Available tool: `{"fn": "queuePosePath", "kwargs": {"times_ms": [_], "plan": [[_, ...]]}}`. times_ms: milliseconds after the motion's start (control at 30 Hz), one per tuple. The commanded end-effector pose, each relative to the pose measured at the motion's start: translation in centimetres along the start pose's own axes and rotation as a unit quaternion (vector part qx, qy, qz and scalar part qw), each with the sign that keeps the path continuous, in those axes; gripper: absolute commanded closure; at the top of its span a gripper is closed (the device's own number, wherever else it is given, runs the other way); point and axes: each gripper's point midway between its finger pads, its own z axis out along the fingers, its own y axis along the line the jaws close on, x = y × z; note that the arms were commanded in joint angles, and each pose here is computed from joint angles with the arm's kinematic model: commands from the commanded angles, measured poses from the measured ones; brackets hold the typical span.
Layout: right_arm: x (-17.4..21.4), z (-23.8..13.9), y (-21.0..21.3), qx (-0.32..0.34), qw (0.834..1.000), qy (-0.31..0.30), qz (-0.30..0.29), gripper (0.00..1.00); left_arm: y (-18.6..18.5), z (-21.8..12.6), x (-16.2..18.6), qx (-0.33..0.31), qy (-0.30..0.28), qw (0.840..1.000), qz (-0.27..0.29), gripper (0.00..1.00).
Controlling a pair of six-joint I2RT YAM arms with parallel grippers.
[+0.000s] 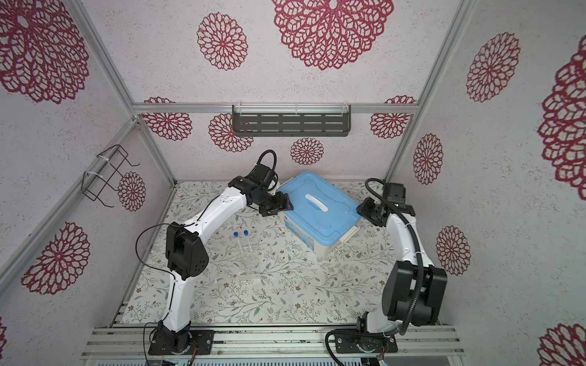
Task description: Organize the chemistry lab equipment
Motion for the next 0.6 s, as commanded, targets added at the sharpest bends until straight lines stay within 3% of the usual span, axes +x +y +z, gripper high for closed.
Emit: {"fn": "queuePosePath", "kwargs": {"times_ms": [0,67,100,233,567], "plan": [[-1.1,0.0,0.8,0.012,0.999,-0.014,-0.038,0.54,-2.0,-3.9,0.7,0.031,-0.021,0.999,-0.003,0.22],[-1.3,0.3,0.8,0.022,0.999,-0.015,-0.048,0.55,-2.0,-4.8,1.0,0.03,-0.027,0.999,-0.007,0.22],[-1.3,0.5,0.9,0.024,0.998,-0.014,-0.051,0.55,-2.7,-7.1,0.9,0.037,-0.048,0.998,0.0,0.22],[-1.3,1.4,0.9,0.029,0.998,-0.007,-0.062,0.57,-3.2,-10.5,0.0,0.04,-0.104,0.994,0.015,0.2],[-0.8,4.3,2.9,-0.004,0.984,0.051,-0.169,0.61,0.9,-12.1,-4.5,0.046,-0.132,0.989,-0.046,0.19]]}}
